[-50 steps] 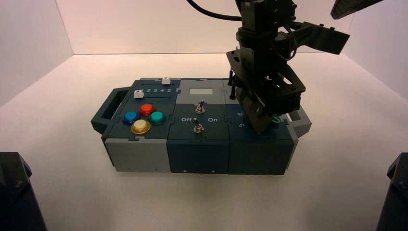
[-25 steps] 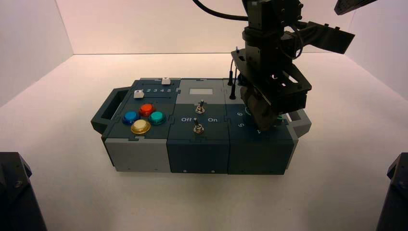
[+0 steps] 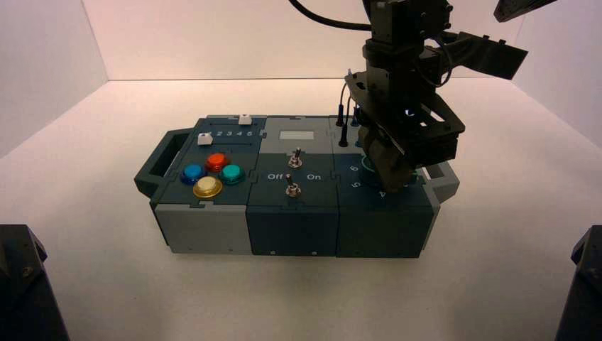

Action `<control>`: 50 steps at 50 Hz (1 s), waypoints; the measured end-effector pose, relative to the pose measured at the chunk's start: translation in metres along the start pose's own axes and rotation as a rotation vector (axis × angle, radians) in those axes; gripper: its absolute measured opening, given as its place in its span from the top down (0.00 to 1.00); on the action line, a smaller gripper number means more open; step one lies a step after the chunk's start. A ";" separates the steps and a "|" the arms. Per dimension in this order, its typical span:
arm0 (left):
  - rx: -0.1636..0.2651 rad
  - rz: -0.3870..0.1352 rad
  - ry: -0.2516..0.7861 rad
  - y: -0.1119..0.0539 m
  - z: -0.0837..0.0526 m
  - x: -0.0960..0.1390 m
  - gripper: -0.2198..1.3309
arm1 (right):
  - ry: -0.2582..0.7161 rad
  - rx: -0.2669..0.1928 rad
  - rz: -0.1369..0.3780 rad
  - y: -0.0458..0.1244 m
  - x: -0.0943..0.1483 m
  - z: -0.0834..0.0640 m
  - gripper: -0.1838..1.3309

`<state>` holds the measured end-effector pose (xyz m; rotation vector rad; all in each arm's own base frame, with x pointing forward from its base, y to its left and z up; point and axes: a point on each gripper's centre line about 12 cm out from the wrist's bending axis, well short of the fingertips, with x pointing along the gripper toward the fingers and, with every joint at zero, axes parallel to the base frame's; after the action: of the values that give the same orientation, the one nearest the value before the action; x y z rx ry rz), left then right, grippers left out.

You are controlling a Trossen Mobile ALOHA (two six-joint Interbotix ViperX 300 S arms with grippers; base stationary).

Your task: Turn the knob to position 3.

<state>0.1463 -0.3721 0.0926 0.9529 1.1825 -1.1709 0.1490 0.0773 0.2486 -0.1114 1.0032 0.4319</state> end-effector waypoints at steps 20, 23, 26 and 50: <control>0.002 -0.004 0.013 -0.003 -0.008 -0.002 0.97 | 0.002 -0.003 -0.002 0.000 0.000 0.000 0.97; 0.004 -0.006 0.021 -0.005 -0.014 -0.003 0.97 | -0.001 -0.004 -0.003 0.000 0.000 0.000 0.97; 0.000 -0.005 0.020 -0.006 -0.019 -0.005 0.97 | -0.003 -0.006 -0.003 0.000 -0.001 -0.001 0.97; -0.060 0.024 -0.095 -0.010 -0.055 -0.059 0.97 | -0.018 -0.009 -0.003 0.000 -0.006 -0.002 0.97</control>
<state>0.1271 -0.3106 0.1420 0.8557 1.1210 -1.1431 0.1448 0.0752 0.2522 -0.1164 0.9834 0.4342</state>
